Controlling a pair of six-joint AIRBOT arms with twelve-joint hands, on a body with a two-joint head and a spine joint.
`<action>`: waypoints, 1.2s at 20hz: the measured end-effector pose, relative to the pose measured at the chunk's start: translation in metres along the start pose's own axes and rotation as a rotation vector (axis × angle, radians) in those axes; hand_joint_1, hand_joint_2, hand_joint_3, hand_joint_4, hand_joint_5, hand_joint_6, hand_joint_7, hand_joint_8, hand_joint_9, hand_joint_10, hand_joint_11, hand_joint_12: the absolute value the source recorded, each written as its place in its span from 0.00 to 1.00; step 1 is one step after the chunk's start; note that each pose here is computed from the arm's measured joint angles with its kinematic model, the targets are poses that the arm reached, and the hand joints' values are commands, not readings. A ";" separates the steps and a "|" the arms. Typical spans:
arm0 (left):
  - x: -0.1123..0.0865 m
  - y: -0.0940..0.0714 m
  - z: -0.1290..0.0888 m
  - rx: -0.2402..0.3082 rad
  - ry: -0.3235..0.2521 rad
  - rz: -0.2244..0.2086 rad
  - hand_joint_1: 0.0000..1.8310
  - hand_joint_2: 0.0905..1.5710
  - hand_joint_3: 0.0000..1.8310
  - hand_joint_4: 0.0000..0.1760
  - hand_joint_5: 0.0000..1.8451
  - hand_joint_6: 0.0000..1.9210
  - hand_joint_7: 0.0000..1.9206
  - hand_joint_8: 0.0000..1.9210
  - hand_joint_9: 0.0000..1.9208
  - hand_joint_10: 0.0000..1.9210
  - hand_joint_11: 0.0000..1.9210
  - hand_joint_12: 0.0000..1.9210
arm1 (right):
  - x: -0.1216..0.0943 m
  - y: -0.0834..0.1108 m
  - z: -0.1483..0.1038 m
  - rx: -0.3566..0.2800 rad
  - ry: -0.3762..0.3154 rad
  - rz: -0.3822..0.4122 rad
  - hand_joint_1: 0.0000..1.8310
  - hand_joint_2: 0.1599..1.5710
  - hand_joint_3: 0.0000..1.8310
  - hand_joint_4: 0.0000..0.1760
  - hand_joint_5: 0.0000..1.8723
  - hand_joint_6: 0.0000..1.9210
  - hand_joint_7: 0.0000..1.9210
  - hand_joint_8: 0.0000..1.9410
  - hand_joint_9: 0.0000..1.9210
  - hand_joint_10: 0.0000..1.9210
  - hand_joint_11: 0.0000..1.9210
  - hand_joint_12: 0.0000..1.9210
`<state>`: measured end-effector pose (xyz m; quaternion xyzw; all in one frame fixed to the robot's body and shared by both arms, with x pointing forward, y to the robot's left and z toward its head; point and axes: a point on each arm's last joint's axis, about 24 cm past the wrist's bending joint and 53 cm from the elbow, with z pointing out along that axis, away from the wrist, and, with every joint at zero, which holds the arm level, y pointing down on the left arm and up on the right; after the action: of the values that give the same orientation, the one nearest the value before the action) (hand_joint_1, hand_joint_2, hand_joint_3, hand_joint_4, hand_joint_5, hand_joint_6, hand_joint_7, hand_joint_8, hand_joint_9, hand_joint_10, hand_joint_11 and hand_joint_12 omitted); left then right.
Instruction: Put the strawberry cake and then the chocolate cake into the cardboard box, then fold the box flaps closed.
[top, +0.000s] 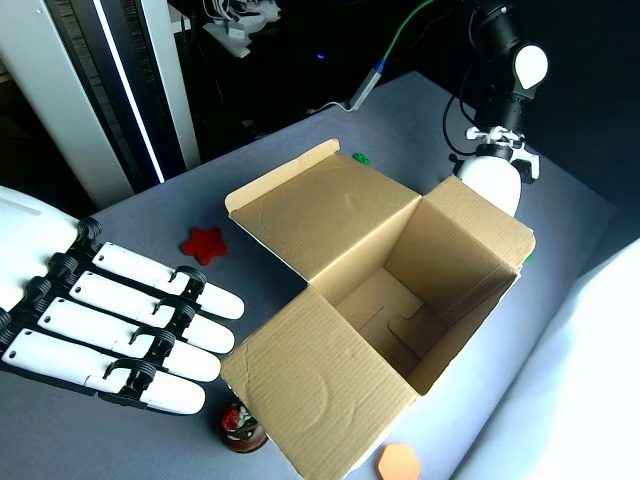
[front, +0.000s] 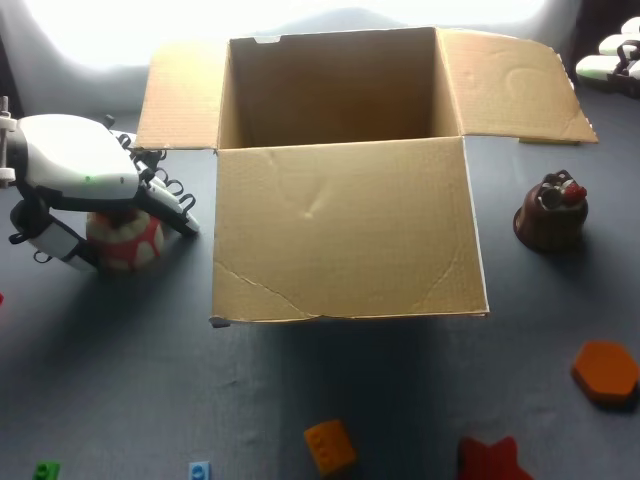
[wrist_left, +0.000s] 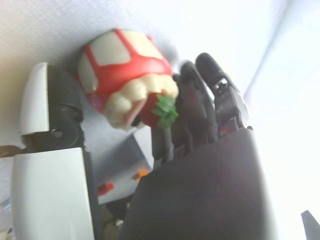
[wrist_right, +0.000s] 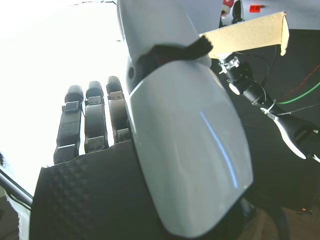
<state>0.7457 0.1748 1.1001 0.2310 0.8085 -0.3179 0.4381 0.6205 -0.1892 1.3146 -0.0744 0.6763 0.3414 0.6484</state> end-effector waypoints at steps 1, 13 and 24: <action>0.000 -0.001 0.000 0.002 0.001 0.000 0.69 0.69 0.03 0.31 0.16 0.57 0.08 0.67 0.14 0.77 0.14 0.91 | 0.000 0.000 0.000 0.001 0.000 0.001 0.63 0.62 0.00 0.18 0.00 0.00 0.00 0.00 0.00 0.00 0.00 0.00; 0.007 -0.014 -0.016 0.024 0.040 0.053 0.74 0.75 0.00 0.00 0.42 0.53 0.40 0.73 0.44 0.81 0.43 0.85 | 0.001 0.001 0.000 0.000 0.002 0.002 0.60 0.63 0.00 0.12 0.00 0.00 0.00 0.00 0.00 0.00 0.00 0.00; -0.068 -0.017 -0.076 0.035 -0.069 0.086 0.73 0.75 0.00 0.00 0.41 0.56 0.38 0.73 0.44 0.78 0.38 0.84 | 0.016 -0.021 0.002 0.103 0.060 0.140 0.61 0.65 0.00 0.16 0.00 0.00 0.00 0.00 0.00 0.00 0.00 0.00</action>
<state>0.7270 0.2110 1.1949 0.2622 0.7765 -0.3209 0.4748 0.6314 -0.1981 1.2921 -0.0037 0.7158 0.3480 0.6055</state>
